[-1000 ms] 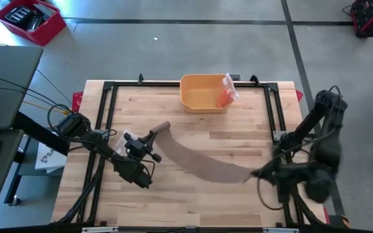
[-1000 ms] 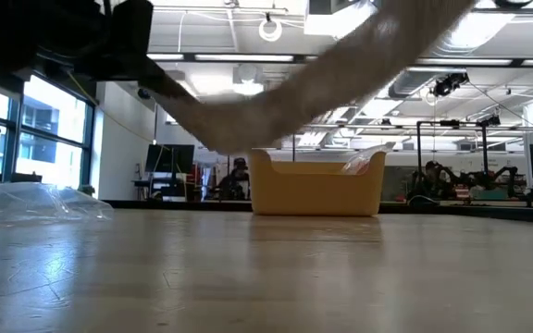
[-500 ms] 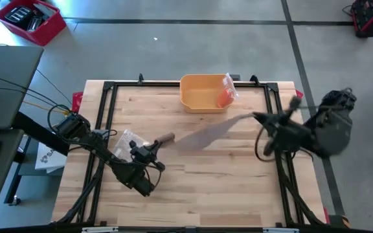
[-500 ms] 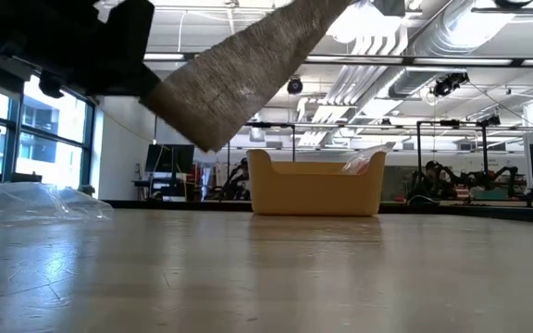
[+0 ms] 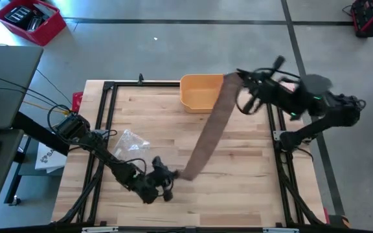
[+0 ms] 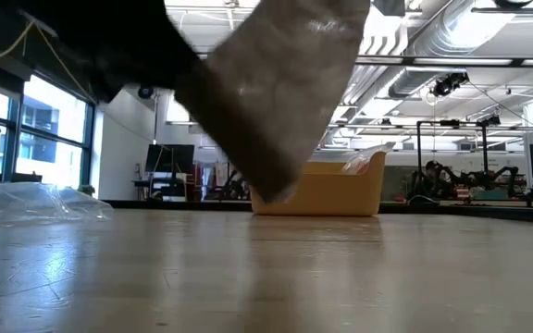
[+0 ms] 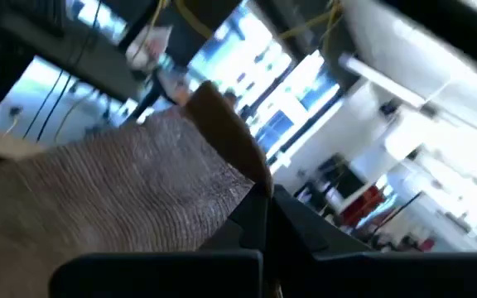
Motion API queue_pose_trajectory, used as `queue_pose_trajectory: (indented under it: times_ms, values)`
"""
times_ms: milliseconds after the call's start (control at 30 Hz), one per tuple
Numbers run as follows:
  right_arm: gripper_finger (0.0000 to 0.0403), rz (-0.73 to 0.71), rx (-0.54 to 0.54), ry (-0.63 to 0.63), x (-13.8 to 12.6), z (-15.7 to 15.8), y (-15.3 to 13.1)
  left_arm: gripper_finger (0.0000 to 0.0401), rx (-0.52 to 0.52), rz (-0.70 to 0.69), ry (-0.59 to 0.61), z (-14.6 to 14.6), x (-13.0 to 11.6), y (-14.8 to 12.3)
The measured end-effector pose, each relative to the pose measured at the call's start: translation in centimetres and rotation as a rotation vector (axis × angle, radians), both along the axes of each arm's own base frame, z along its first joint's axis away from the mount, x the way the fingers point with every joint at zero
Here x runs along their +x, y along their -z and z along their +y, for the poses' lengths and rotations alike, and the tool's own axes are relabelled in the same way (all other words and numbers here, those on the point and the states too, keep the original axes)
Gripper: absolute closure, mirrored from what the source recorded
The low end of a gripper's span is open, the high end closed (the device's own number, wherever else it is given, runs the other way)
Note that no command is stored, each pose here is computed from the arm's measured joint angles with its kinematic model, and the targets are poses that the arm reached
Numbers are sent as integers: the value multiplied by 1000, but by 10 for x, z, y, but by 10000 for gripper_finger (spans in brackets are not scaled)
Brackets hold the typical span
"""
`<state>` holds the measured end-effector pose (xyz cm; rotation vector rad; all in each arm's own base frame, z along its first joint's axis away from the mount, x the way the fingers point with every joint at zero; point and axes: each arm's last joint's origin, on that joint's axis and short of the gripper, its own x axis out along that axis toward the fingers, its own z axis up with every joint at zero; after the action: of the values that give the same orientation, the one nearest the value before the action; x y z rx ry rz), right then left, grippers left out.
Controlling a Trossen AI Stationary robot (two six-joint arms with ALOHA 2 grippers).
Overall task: Roll bandage
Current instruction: Roll the brown bandage
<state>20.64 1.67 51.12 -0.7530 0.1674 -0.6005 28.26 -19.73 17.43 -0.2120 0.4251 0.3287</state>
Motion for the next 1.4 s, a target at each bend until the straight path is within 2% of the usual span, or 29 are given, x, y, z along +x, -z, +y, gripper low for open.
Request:
queue_pose_trajectory:
  times_ms: [100, 233, 333, 467, 633, 733, 867, 1033, 1133, 1233, 1400]
  values:
    - [403, 71, 80, -1, 14, -21, 16, 400, -11, -66, 76, -14, -2, -8]
    - [403, 182, 189, 21, 38, -52, 40, 400, -127, -109, 164, -27, -5, -12]
    - [403, 303, 283, 51, 55, -70, 64, 400, -130, -140, 201, -41, -13, -13]
    - [403, 441, 348, 89, 66, -81, 99, 400, -82, -193, 139, -58, -34, -14]
    - [403, 513, 435, 93, 71, -95, 154, 400, -68, -277, 73, -75, -56, -18]
    - [403, 535, 491, 58, 74, -98, 190, 400, -59, -322, 61, -81, -63, -24]
    - [403, 547, 565, -82, 76, -89, 235, 400, -58, -378, 72, -85, -63, -34]
    - [398, 520, 579, -184, 76, -69, 273, 400, -32, -451, 92, -83, -56, -49]
    - [366, 520, 593, -226, 74, -59, 285, 400, -16, -495, 102, -78, -49, -58]
    - [313, 509, 663, -209, 73, -55, 287, 399, -1, -538, 130, -71, -39, -65]
    - [233, 576, 631, -205, 66, -55, 266, 397, 78, -586, 158, -59, -16, -85]
